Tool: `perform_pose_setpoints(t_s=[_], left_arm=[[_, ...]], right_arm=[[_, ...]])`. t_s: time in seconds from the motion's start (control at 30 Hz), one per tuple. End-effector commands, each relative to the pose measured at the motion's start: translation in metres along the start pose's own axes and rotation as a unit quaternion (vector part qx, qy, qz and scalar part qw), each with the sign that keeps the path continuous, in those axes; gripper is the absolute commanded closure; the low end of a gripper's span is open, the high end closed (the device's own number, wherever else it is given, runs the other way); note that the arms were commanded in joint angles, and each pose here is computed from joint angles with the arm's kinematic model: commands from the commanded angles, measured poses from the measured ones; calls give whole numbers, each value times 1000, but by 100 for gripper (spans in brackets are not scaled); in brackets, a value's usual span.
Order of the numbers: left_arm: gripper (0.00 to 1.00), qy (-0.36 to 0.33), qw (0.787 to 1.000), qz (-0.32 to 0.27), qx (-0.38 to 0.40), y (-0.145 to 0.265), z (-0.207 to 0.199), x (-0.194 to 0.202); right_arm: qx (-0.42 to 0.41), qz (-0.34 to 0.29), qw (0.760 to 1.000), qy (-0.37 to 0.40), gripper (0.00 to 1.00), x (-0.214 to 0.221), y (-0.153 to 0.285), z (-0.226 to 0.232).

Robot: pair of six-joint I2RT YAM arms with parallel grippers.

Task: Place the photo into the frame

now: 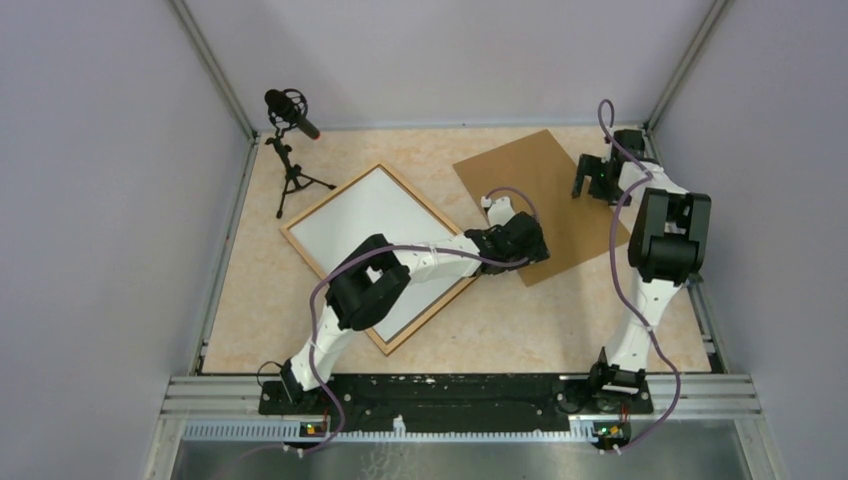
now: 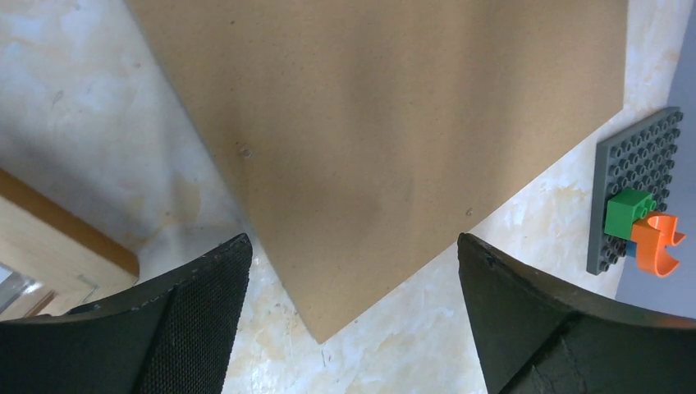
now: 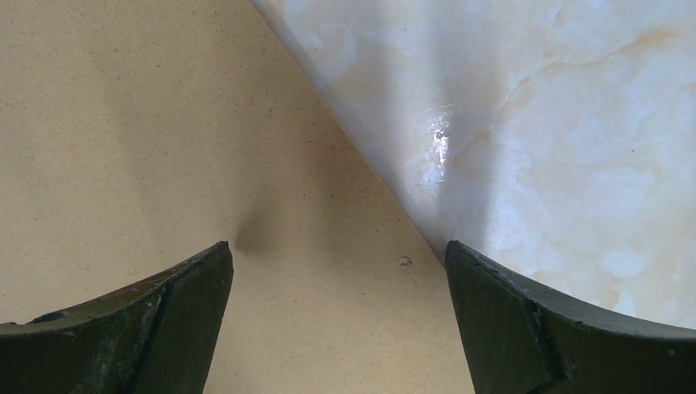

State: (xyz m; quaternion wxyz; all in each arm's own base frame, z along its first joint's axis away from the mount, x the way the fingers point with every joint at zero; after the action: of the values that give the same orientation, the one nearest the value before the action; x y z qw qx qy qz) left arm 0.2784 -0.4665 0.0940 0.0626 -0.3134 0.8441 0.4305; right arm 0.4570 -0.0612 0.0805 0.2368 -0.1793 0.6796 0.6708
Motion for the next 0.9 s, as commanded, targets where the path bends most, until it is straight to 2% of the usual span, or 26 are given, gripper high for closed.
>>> perform_pose_setpoints(t_s=[0.0, 0.13, 0.33, 0.5, 0.73, 0.87], left_arm=[[1, -39, 999, -22, 12, -16, 10, 1], [2, -67, 995, -34, 65, -10, -17, -13], [3, -121, 981, -50, 142, 8, -59, -43], [3, -146, 970, -56, 189, 39, -88, -57], [4, -135, 966, -44, 215, 75, -92, -61], [4, -120, 968, -50, 215, 89, -83, -63]], right_arm=[[-17, 83, 996, -18, 1, 29, -6, 3], [-27, 93, 995, -29, 1, 43, -3, 7], [-90, 101, 989, -60, 1, 64, 0, 25], [-83, 97, 989, -72, 1, 78, 9, 26], [-115, 96, 983, -110, 1, 99, 21, 41], [-144, 90, 980, -103, 1, 110, 23, 63]])
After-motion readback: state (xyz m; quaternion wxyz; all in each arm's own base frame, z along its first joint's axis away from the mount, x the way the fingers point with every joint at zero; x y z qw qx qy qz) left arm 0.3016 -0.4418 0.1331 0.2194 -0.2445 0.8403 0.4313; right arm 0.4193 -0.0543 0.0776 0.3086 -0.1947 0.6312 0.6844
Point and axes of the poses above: each gripper's point midway between its finger pads, its own y axis back along the fingers, its own z axis along the line the jaws close on, x = y × z, the point moved 6 cm from there along y, back along the fingers, and after that the axes turned 8 degrees about y, right-handed, at the moved point
